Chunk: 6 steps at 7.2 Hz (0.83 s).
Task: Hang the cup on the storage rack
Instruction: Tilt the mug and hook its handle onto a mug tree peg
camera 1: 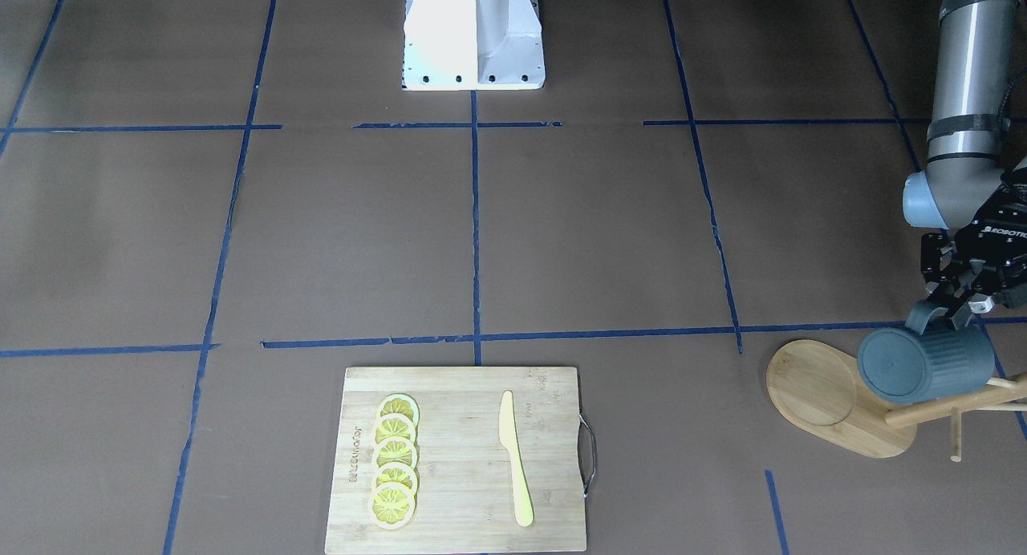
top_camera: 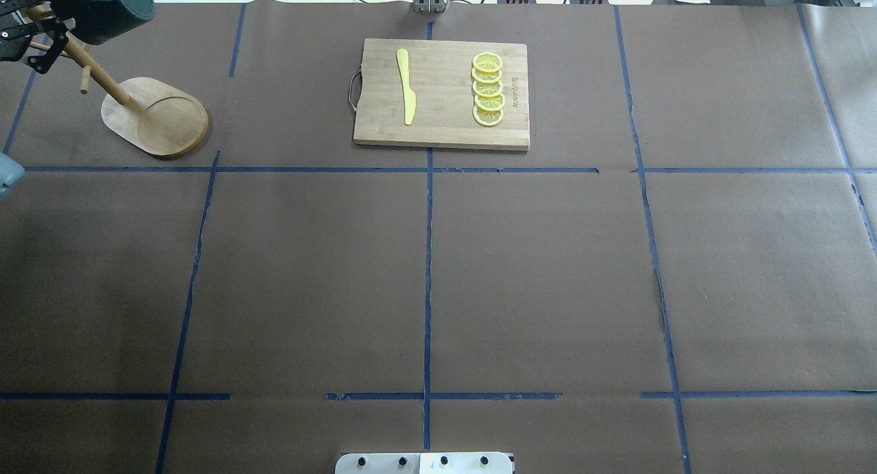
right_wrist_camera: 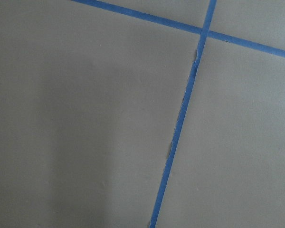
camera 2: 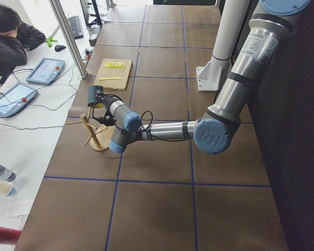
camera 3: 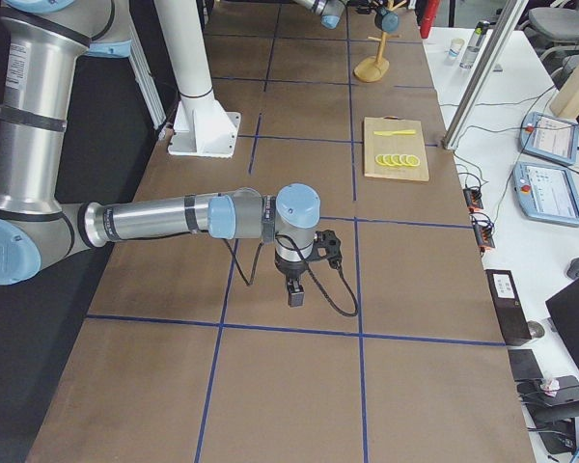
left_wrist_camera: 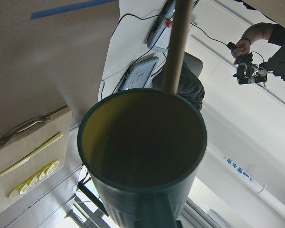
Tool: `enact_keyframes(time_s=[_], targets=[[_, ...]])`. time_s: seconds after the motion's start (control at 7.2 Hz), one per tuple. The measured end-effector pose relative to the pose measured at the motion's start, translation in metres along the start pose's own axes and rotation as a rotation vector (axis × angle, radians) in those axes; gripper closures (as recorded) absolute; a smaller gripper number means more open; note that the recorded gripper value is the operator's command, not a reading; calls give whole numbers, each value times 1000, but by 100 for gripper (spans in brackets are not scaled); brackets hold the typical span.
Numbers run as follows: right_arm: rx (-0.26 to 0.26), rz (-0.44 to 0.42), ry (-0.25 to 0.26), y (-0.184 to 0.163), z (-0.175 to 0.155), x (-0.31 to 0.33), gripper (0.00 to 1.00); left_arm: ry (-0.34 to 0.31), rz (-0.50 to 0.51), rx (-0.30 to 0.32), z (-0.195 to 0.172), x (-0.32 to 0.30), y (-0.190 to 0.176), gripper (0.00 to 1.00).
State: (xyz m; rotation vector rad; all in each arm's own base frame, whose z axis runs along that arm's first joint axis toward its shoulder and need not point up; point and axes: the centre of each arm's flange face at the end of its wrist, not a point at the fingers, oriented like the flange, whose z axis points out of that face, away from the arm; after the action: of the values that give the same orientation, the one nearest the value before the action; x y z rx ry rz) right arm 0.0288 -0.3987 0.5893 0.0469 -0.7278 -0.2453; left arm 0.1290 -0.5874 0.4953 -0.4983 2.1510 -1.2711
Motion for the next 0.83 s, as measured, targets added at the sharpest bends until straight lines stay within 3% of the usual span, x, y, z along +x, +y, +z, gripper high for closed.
enact_keyframes(time_s=[0.83], targets=[[2,3,0,1,-1,1,0,24,-1,41,-33,1,-40,97]])
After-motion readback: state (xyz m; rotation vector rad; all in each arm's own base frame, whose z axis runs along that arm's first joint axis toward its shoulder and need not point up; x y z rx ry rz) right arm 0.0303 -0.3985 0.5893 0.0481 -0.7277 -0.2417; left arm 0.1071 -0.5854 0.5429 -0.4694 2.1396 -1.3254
